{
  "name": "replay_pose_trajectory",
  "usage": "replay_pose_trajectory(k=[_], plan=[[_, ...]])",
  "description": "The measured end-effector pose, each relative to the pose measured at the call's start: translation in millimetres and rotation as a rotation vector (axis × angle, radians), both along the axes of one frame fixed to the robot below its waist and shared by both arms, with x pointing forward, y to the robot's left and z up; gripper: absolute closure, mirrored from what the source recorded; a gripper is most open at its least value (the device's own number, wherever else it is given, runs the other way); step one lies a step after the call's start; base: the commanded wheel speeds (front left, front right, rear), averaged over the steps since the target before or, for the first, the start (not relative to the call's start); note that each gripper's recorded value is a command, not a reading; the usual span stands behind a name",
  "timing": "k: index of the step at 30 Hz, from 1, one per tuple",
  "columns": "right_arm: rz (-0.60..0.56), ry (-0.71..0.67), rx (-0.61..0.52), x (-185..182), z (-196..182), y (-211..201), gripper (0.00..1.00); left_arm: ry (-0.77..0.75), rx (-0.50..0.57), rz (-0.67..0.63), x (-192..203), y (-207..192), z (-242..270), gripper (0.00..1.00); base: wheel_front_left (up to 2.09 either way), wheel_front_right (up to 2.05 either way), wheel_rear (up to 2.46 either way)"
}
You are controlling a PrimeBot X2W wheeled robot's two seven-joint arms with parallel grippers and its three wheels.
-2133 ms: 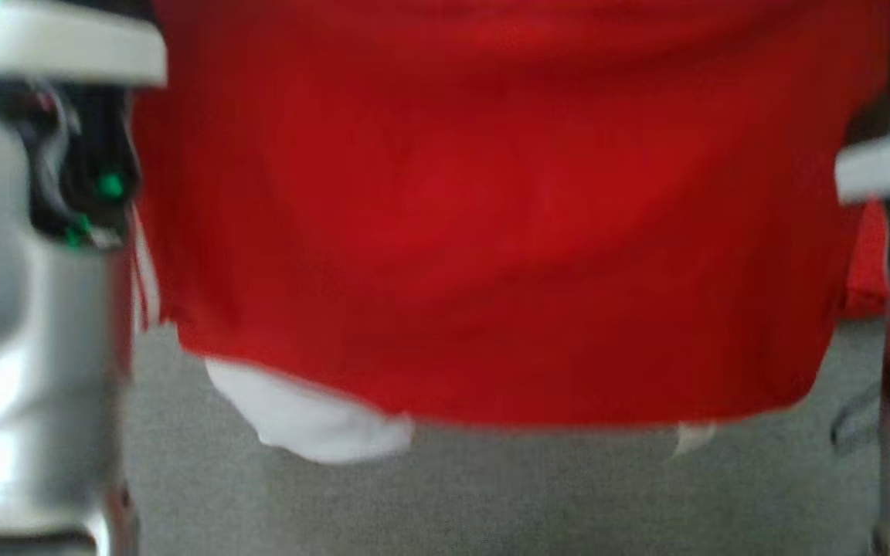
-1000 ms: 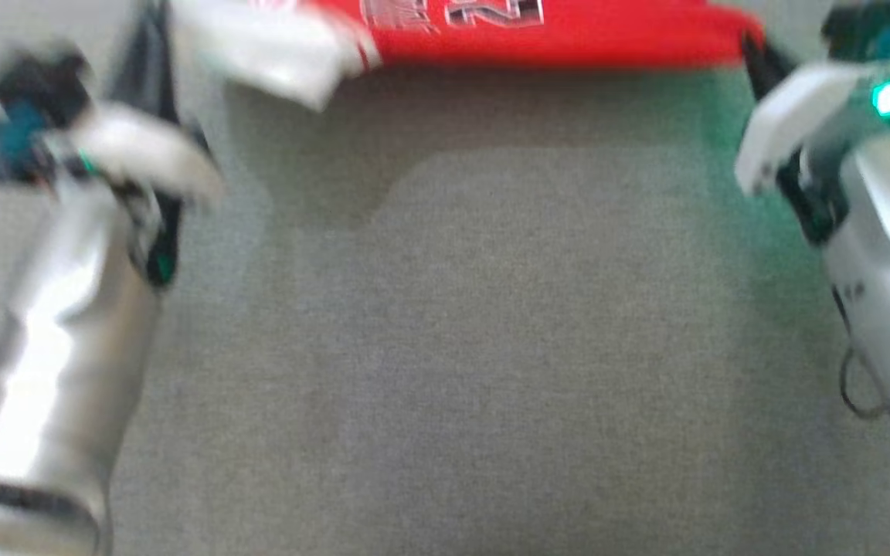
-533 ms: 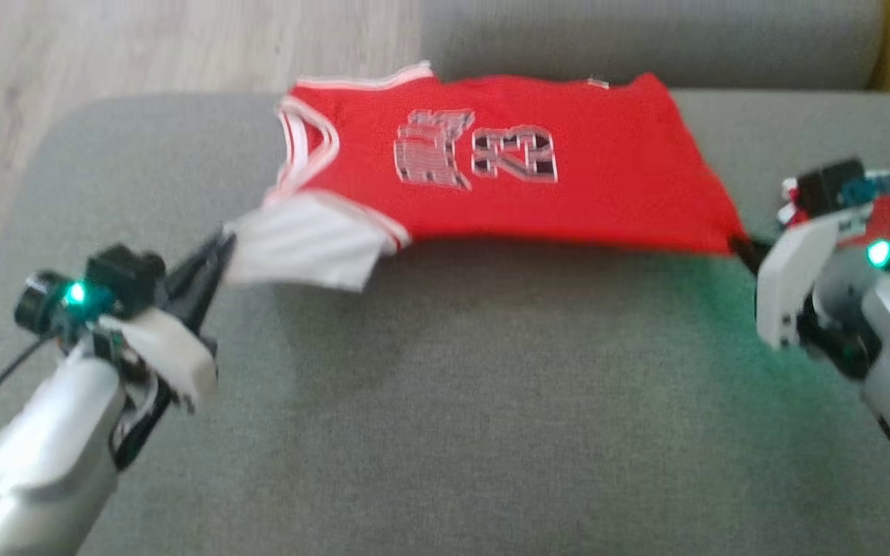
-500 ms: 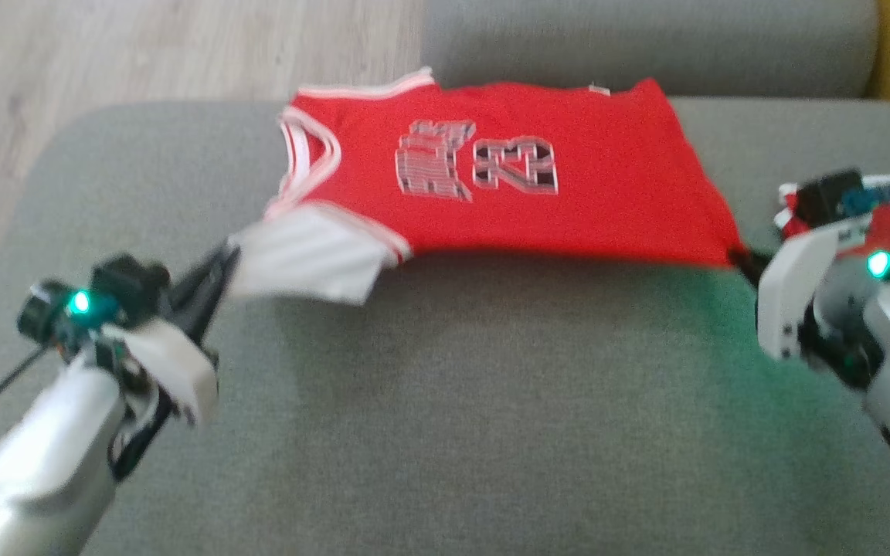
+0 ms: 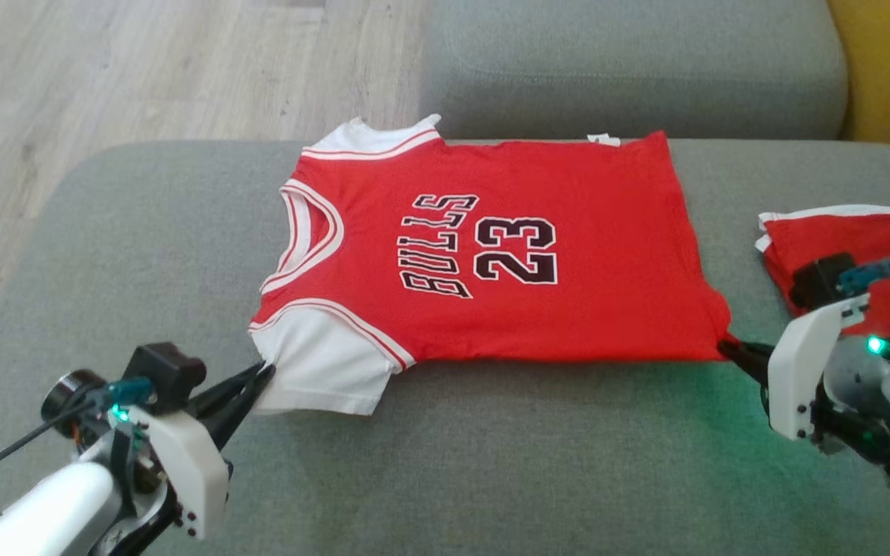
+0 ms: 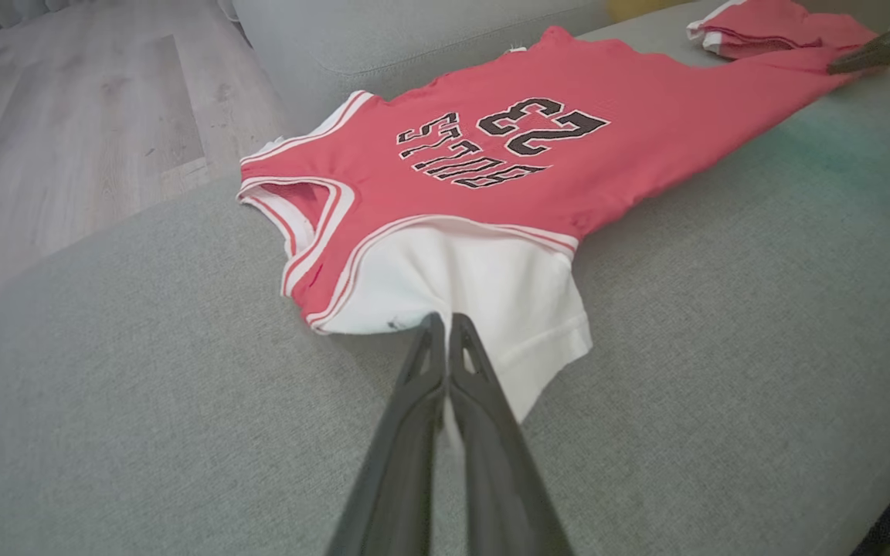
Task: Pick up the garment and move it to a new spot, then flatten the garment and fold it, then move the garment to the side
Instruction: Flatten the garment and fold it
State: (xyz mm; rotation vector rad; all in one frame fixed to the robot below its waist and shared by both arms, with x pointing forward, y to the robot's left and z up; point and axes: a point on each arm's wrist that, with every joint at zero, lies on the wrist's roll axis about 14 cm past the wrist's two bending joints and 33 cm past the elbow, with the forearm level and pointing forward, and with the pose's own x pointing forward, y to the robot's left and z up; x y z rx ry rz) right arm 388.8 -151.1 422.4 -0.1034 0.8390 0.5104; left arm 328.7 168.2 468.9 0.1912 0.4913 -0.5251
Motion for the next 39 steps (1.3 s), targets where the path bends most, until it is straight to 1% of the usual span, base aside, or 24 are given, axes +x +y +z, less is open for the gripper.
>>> replay_pose_trajectory(k=[5, 8, 15, 18, 25, 27, 32, 37, 38, 39], plan=[[-0.010, 0.011, 0.019, 5.8, -0.9, 0.8, 1.00, 0.023, 0.026, -0.004, 7.8, 0.9, -4.6, 1.00, 0.00, 0.00, 0.00], [-0.015, 0.015, 0.019, 13.9, -2.2, 0.2, 1.00, 0.034, 0.083, -0.010, 23.5, 7.6, -7.0, 1.00, 0.00, 0.00, 0.00], [-0.038, -0.021, 0.042, 51.5, 8.9, 6.7, 1.00, 0.031, 0.158, 0.018, 83.0, 22.0, 3.1, 1.00, 0.00, 0.00, 0.00], [-0.054, -0.018, 0.050, 64.4, 6.2, 8.9, 1.00, 0.038, 0.178, 0.035, 107.0, 24.9, 2.5, 1.00, 0.00, 0.00, 0.00], [-0.091, -0.019, 0.049, 93.3, -3.4, 10.9, 1.00, 0.069, 0.205, 0.046, 152.7, 17.3, -10.3, 1.00, 0.00, 0.00, 0.00], [-0.100, -0.028, 0.045, 103.1, -7.6, 11.4, 1.00, 0.076, 0.233, 0.058, 169.5, 19.3, -16.4, 1.00, 0.00, 0.00, 0.00], [-0.111, -0.032, 0.040, 113.6, -15.8, 12.6, 1.00, 0.096, 0.267, 0.060, 186.7, 19.0, -30.4, 1.00, 0.00, 0.00, 0.00], [-0.129, -0.043, 0.035, 124.5, -21.6, 9.5, 1.00, 0.076, 0.265, 0.062, 201.5, 15.9, -39.4, 1.00, 0.00, 0.00, 0.00], [-0.133, -0.060, 0.028, 128.4, -21.8, 7.1, 0.83, 0.051, 0.262, 0.071, 207.1, 16.2, -37.7, 0.51, 0.00, 0.00, 0.00], [-0.140, -0.079, 0.025, 132.8, -21.2, 5.1, 0.00, 0.021, 0.253, 0.083, 213.2, 16.0, -34.6, 0.00, 0.00, 0.00, 0.00]])
